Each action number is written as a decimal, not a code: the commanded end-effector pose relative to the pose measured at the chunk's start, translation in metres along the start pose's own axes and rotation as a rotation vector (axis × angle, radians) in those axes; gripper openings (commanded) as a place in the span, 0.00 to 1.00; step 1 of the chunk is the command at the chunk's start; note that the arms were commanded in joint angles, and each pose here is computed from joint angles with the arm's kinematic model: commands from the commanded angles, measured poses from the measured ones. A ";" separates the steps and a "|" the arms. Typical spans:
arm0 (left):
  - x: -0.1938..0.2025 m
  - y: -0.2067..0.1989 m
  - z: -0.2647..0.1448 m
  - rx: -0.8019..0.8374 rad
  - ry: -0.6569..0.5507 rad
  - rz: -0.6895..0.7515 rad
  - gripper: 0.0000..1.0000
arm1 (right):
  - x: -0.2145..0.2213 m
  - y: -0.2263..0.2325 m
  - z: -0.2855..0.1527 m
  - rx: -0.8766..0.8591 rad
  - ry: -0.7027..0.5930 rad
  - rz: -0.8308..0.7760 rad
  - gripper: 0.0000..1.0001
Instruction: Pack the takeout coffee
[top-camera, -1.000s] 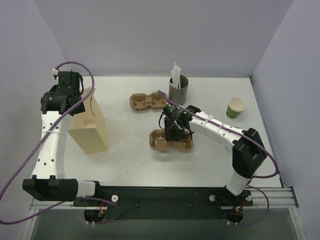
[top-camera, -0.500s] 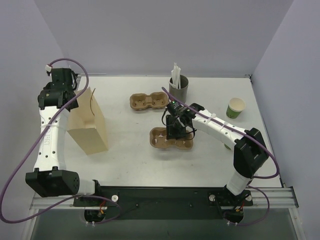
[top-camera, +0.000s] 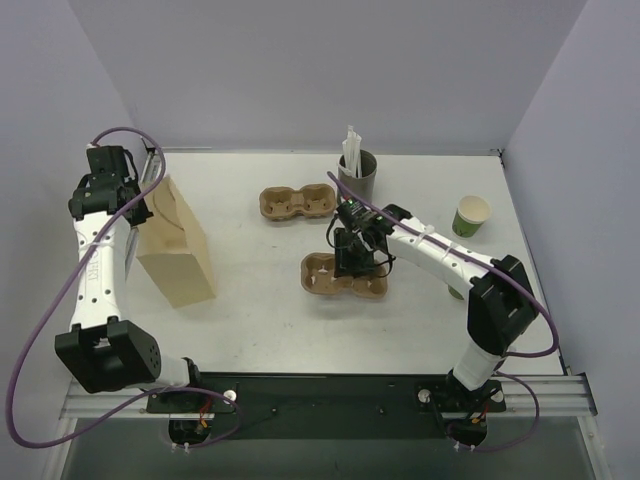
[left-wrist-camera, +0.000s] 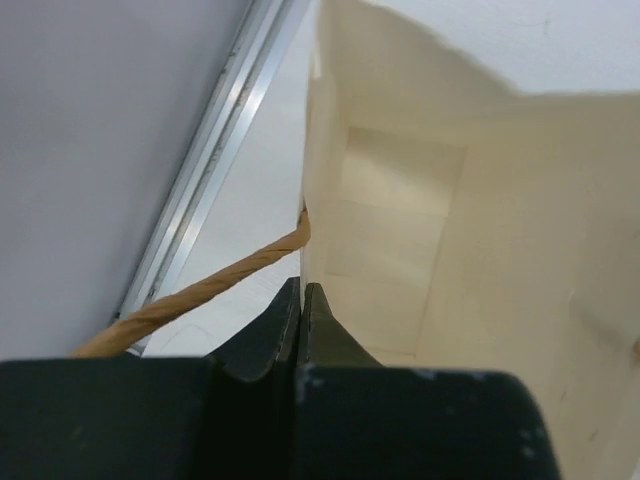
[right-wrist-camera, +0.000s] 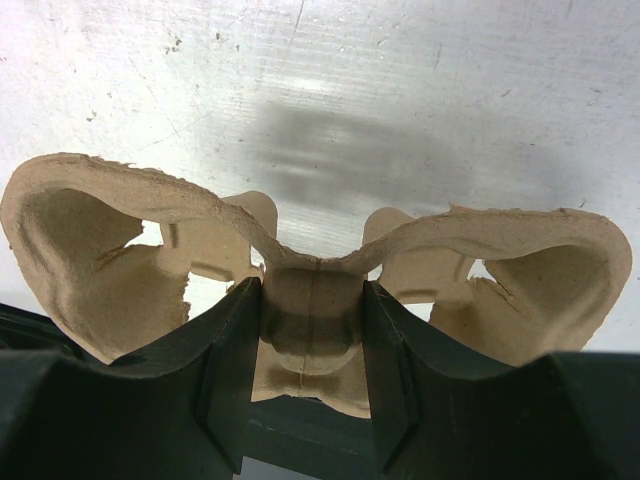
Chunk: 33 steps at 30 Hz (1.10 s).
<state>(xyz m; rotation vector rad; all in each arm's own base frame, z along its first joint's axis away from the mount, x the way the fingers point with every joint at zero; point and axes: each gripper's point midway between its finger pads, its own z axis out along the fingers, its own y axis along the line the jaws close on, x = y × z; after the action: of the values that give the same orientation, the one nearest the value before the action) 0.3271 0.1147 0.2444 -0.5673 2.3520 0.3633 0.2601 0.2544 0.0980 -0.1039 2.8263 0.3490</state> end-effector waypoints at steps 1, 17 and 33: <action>-0.041 -0.034 -0.031 0.222 -0.174 0.001 0.00 | -0.021 0.008 -0.036 -0.057 -0.095 -0.011 0.29; -0.019 -0.139 -0.109 0.525 -0.285 0.443 0.00 | -0.102 0.053 -0.237 -0.316 -0.652 -0.214 0.29; 0.034 -0.213 -0.174 0.911 -0.318 0.666 0.00 | -0.091 0.170 -0.346 -0.998 -0.792 -0.507 0.30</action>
<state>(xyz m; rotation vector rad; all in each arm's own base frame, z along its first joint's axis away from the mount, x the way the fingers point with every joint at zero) 0.3205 -0.1269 0.2963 0.5868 2.1767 -0.1960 0.2574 0.3079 0.4412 -0.5594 1.7470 1.0400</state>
